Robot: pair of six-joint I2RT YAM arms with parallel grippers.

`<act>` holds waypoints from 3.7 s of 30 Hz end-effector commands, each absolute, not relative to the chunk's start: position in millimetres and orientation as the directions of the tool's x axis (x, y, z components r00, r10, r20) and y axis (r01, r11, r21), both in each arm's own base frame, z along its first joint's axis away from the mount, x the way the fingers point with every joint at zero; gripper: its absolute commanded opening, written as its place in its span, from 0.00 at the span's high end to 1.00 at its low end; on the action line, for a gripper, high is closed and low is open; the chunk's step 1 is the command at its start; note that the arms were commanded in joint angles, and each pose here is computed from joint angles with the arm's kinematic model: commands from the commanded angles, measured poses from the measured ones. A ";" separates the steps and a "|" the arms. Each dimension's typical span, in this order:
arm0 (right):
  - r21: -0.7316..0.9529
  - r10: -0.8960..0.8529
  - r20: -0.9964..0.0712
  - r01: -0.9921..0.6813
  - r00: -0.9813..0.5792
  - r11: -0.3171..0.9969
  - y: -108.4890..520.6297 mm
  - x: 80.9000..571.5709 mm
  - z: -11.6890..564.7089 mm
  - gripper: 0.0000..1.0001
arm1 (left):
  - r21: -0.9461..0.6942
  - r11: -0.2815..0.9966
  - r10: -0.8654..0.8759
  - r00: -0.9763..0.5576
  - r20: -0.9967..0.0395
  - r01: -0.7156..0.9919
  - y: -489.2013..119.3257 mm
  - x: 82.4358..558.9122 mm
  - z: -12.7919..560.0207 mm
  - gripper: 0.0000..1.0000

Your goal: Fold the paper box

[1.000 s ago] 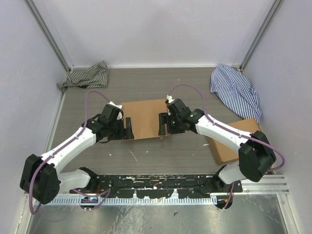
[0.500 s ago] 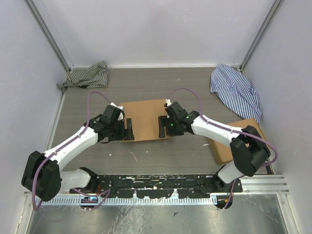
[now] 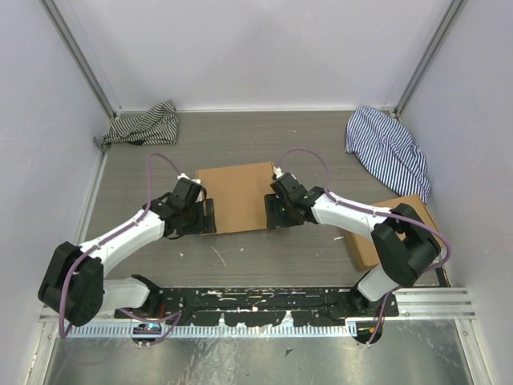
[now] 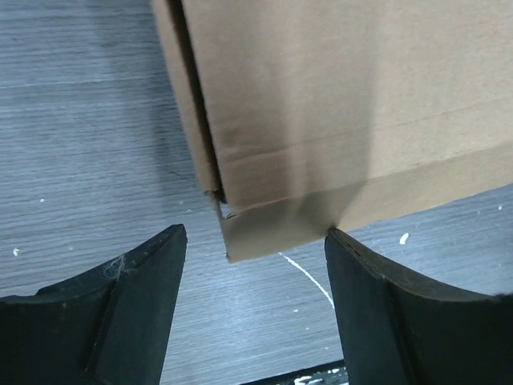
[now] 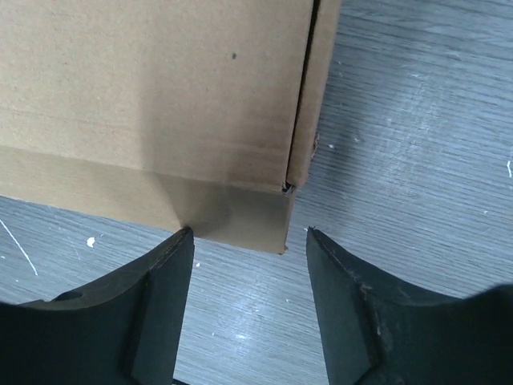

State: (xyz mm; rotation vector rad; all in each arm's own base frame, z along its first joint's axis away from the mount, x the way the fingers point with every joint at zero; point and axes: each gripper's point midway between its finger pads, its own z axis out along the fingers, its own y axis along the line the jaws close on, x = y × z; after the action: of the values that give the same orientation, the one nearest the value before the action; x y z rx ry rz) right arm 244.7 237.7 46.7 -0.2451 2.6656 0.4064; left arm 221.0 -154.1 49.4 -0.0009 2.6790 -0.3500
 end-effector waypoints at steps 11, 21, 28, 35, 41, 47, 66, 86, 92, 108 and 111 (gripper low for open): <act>0.292 -0.091 -0.615 -0.332 -0.784 0.897 248.4 259.4 124.3 0.67 | -0.228 0.973 -0.100 -0.847 -0.522 0.026 -145.0 233.9 55.2 0.89; 0.220 -0.061 -0.786 -0.371 -0.615 0.902 276.7 358.0 226.9 0.75 | -0.380 0.921 -0.175 -0.781 -0.600 0.086 -152.1 217.1 102.2 0.97; 0.240 -0.070 -0.796 -0.419 -0.602 0.876 324.8 469.6 198.2 0.77 | -0.436 0.891 -0.193 -0.766 -0.613 0.124 -165.1 221.5 109.1 0.88; 0.208 -0.124 -0.790 -0.453 -0.600 0.867 350.6 519.5 137.9 0.78 | -0.448 0.885 -0.182 -0.790 -0.585 0.128 -177.0 230.4 80.8 0.94; 0.234 -0.163 -0.748 -0.486 -0.644 0.842 357.4 512.6 105.9 0.78 | -0.421 0.900 -0.160 -0.812 -0.561 0.113 -180.3 239.0 57.8 0.95; 0.339 -0.240 -0.666 -0.573 -0.707 0.746 371.9 475.8 85.2 0.77 | -0.373 0.925 -0.151 -0.831 -0.535 0.072 -178.9 249.6 37.3 0.99; 0.457 -0.549 -0.506 -0.746 -0.665 0.484 437.6 313.7 56.9 0.77 | -0.311 0.948 -0.274 -0.666 -0.694 -0.066 -172.3 253.7 48.1 1.00; 0.420 -0.266 -0.570 -0.554 -0.778 0.719 388.6 398.0 81.1 0.80 | -0.423 0.896 -0.203 -0.720 -0.664 0.138 -212.7 216.9 101.7 0.77; 0.441 -0.128 -0.579 -0.441 -0.805 0.782 346.9 434.9 93.9 0.79 | -0.491 0.849 -0.210 -0.729 -0.651 0.194 -221.9 198.1 119.1 0.76; 0.297 -0.053 -0.523 -0.240 -0.851 0.924 231.7 411.6 66.1 0.78 | -0.355 0.824 0.147 -0.773 -0.618 0.441 -341.9 158.1 62.8 0.81; 0.306 -0.064 -0.494 -0.242 -0.867 0.921 229.6 398.9 56.7 0.78 | -0.343 0.831 0.159 -0.778 -0.608 0.437 -349.7 160.0 50.8 0.82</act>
State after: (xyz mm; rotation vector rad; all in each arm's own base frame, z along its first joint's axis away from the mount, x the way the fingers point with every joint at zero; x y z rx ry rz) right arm 409.0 232.0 49.8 -0.2092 2.6019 0.4982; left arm 148.0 -332.6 50.5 0.4504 2.4742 -0.6406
